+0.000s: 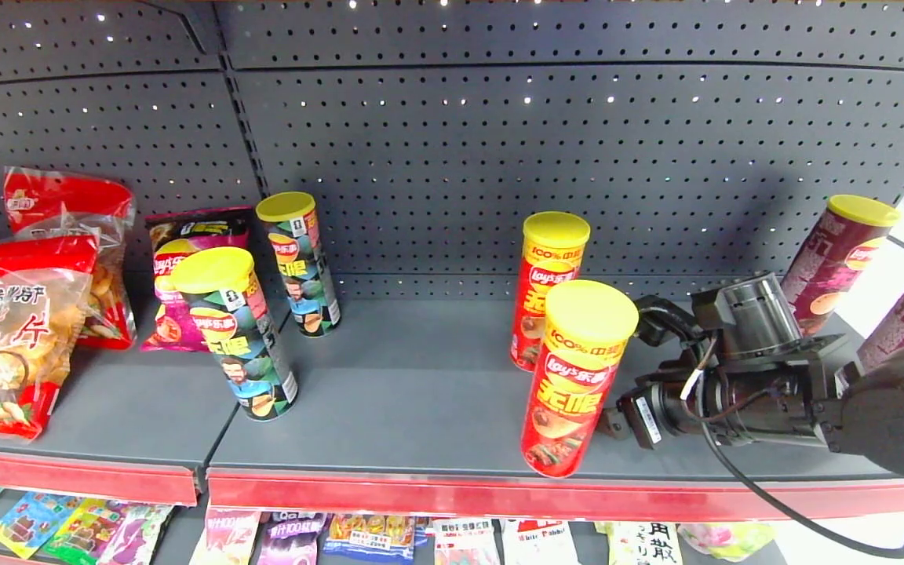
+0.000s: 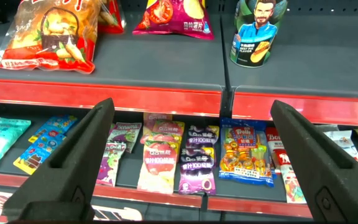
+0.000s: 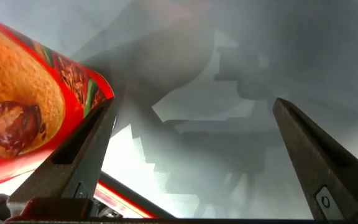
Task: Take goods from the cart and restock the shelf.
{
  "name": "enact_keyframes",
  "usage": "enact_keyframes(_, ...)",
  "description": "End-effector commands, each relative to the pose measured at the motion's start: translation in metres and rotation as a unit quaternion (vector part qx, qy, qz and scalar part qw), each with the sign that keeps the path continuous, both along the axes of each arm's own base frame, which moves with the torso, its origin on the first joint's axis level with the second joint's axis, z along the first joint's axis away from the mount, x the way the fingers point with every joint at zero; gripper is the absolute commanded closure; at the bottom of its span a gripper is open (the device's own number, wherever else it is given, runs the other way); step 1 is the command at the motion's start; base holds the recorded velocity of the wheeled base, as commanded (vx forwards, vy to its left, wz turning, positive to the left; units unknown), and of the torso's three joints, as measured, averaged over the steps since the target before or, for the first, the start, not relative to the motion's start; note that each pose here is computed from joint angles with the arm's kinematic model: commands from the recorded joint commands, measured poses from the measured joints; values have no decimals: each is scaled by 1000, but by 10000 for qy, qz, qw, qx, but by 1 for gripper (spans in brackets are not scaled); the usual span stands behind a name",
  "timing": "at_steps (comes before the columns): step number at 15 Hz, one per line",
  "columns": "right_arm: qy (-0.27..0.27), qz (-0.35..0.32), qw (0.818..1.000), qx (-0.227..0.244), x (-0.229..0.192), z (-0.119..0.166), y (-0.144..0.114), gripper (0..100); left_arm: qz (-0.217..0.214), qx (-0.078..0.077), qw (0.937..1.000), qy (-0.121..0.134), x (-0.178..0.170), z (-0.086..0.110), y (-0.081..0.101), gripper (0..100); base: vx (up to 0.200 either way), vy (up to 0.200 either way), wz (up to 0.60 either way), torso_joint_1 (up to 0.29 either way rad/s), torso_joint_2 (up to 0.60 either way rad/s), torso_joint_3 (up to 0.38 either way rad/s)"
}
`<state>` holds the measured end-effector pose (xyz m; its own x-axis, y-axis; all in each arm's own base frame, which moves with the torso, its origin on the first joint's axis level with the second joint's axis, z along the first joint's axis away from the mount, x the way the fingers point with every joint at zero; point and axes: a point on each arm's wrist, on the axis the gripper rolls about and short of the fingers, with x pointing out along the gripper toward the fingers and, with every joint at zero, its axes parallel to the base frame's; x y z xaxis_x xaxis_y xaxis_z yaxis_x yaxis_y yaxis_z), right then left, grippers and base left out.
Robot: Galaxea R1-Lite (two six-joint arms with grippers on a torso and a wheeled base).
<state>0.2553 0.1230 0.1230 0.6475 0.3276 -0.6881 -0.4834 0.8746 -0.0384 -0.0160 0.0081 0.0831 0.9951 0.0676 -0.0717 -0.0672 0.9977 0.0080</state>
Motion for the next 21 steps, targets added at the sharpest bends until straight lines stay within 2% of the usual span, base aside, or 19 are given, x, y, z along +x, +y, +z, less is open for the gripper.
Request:
enact_keyframes(1,-12,38,10000,6,0,0,3,0,2,-6,10000,6,0,0,0,0,0,0,0,0,0,0)
enact_keyframes(21,-47,87,9999,71,1,3,14,0,9,-5,10000,6,0,0,0,0,0,0,0,0,0,0)
